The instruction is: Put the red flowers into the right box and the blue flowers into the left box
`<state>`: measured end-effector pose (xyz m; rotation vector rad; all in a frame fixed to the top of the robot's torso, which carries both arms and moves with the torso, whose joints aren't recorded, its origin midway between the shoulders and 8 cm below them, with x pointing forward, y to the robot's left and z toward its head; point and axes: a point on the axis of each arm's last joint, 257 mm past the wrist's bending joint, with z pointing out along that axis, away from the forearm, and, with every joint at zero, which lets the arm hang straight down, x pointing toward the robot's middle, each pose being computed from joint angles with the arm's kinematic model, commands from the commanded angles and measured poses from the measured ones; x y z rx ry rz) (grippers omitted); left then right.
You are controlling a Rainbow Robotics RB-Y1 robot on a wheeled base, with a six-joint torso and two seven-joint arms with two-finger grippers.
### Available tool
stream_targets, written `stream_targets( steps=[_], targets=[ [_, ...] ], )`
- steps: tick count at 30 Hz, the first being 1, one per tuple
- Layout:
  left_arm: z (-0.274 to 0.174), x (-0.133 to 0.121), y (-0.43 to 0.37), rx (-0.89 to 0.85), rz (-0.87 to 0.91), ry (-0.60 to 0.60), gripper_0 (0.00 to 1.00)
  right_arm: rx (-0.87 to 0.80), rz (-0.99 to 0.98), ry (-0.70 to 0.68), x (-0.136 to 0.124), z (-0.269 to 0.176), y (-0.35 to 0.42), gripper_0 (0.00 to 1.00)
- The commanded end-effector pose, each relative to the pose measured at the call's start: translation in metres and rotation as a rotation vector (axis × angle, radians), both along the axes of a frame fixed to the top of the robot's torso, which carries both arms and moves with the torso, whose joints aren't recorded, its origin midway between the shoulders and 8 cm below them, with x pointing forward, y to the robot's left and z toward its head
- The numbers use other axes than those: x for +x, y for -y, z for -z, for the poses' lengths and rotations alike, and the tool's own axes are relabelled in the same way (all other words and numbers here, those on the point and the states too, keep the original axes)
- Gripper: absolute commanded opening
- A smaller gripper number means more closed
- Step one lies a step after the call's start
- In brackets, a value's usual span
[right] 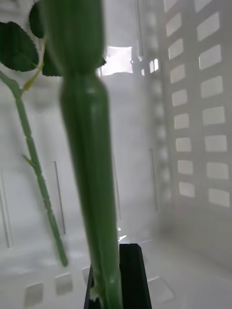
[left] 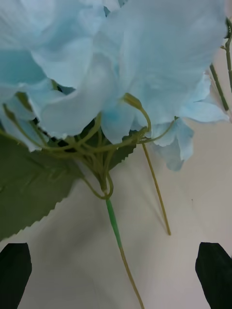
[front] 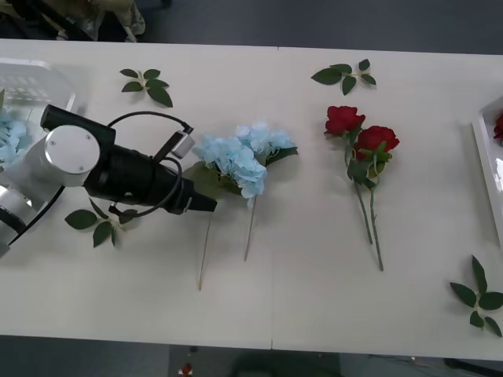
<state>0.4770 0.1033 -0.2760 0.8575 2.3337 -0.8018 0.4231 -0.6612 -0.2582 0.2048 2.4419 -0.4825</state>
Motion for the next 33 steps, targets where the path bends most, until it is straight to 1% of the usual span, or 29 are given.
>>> stream_targets(
  steps=[1, 4, 5, 8, 9, 10, 12, 13, 14, 15, 17, 18, 20, 24, 27, 30, 33],
  targets=[
    [-0.016, 0.023, 0.023, 0.027, 0.010, 0.037, 1.00, -0.089, -0.022, 0.013, 0.015, -0.022, 0.019, 0.00],
    [-0.007, 0.029, 0.034, 0.049, 0.013, 0.038, 0.92, -0.088, -0.007, 0.000, 0.015, -0.016, 0.024, 0.00],
    [-0.003, 0.032, 0.037, 0.056, 0.011, 0.036, 0.87, -0.083, -0.003, 0.004, 0.017, -0.017, 0.024, 0.00],
    [0.005, 0.035, 0.040, 0.077, 0.011, 0.027, 0.48, -0.084, -0.003, 0.005, 0.018, -0.017, 0.024, 0.00],
    [0.007, 0.036, 0.043, 0.082, 0.013, 0.025, 0.13, -0.091, -0.006, 0.003, 0.018, -0.019, 0.025, 0.00],
    [0.007, 0.037, 0.043, 0.087, 0.013, 0.022, 0.00, -0.091, -0.006, 0.002, 0.018, -0.018, 0.025, 0.00],
    [0.007, 0.037, 0.044, 0.091, 0.019, 0.019, 0.00, -0.089, -0.009, 0.008, 0.020, -0.019, 0.024, 0.23],
    [0.008, 0.037, 0.045, 0.093, 0.020, 0.021, 0.00, -0.089, -0.011, 0.006, 0.019, -0.019, 0.024, 0.42],
    [0.008, 0.036, 0.045, 0.091, 0.022, 0.018, 0.00, -0.090, -0.015, 0.008, 0.020, -0.019, 0.023, 0.65],
    [0.007, 0.036, 0.045, 0.088, 0.020, 0.016, 0.00, -0.087, -0.019, 0.009, 0.021, -0.018, 0.022, 0.77],
    [0.006, 0.036, 0.042, 0.084, 0.015, 0.013, 0.00, -0.082, -0.024, 0.010, 0.021, -0.018, 0.021, 0.87],
    [0.005, 0.037, 0.038, 0.082, 0.010, 0.011, 0.00, -0.084, -0.028, 0.010, 0.022, -0.019, 0.020, 0.91],
    [0.000, 0.039, 0.032, 0.076, 0.004, 0.011, 0.00, -0.085, -0.033, 0.006, 0.022, -0.018, 0.020, 0.93],
    [-0.013, 0.043, 0.014, 0.073, -0.008, 0.028, 0.00, -0.078, -0.039, 0.006, 0.022, -0.017, 0.018, 0.94],
    [-0.031, 0.047, -0.008, 0.080, -0.017, 0.055, 0.00, -0.030, -0.037, 0.003, 0.022, -0.012, 0.009, 0.94],
    [-0.052, 0.049, -0.036, 0.081, -0.037, 0.070, 0.00, 0.026, -0.056, 0.016, 0.029, -0.013, -0.010, 0.94],
    [-0.071, 0.048, -0.063, 0.061, -0.072, 0.058, 0.00, 0.078, -0.077, 0.020, 0.035, -0.017, -0.033, 0.94]
  ],
)
